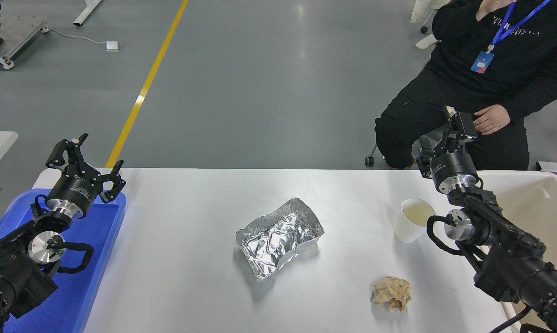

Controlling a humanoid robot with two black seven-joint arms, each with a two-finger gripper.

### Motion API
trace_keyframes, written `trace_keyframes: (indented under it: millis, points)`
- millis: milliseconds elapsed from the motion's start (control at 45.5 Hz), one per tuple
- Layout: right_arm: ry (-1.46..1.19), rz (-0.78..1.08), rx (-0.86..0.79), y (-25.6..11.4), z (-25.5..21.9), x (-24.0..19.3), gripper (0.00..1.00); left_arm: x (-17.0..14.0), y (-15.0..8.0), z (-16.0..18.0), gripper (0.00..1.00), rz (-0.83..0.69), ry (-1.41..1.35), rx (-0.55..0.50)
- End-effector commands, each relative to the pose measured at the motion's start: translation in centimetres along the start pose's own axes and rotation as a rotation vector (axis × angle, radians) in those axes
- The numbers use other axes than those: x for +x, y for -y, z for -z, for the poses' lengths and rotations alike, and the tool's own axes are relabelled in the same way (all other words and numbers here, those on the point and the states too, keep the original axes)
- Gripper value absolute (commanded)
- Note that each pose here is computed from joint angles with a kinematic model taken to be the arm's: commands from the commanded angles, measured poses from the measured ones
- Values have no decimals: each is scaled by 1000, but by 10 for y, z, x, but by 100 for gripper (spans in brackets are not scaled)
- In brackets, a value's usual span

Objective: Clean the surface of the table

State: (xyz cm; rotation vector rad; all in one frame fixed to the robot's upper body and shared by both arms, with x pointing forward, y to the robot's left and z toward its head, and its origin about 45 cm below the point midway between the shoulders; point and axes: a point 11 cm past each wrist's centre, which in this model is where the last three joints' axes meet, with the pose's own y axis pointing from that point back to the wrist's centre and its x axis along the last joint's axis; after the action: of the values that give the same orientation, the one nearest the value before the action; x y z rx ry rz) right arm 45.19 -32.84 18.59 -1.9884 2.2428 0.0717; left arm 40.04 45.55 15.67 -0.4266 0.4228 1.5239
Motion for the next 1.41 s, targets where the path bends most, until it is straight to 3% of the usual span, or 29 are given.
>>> trace_keyframes:
  millis: [0, 374, 725, 1011, 1209, 1385]
  points:
    - [-7, -2, 2, 1, 1, 2, 100, 0, 0, 0, 100, -1, 0, 0]
    - [-31, 23, -3, 2, 0, -5, 100, 0, 0, 0, 100, 1, -1, 0]
    - [-167, 166, -18, 7, 3, -29, 100, 0, 0, 0, 100, -1, 0, 0]
    - [-525, 423, -63, 13, 19, -27, 100, 0, 0, 0, 100, 1, -1, 0]
    - [-774, 637, -123, 4, 29, -3, 100, 0, 0, 0, 100, -1, 0, 0]
    - [-1007, 811, -285, -12, 36, 11, 100, -1, 0, 0, 100, 2, -1, -1]
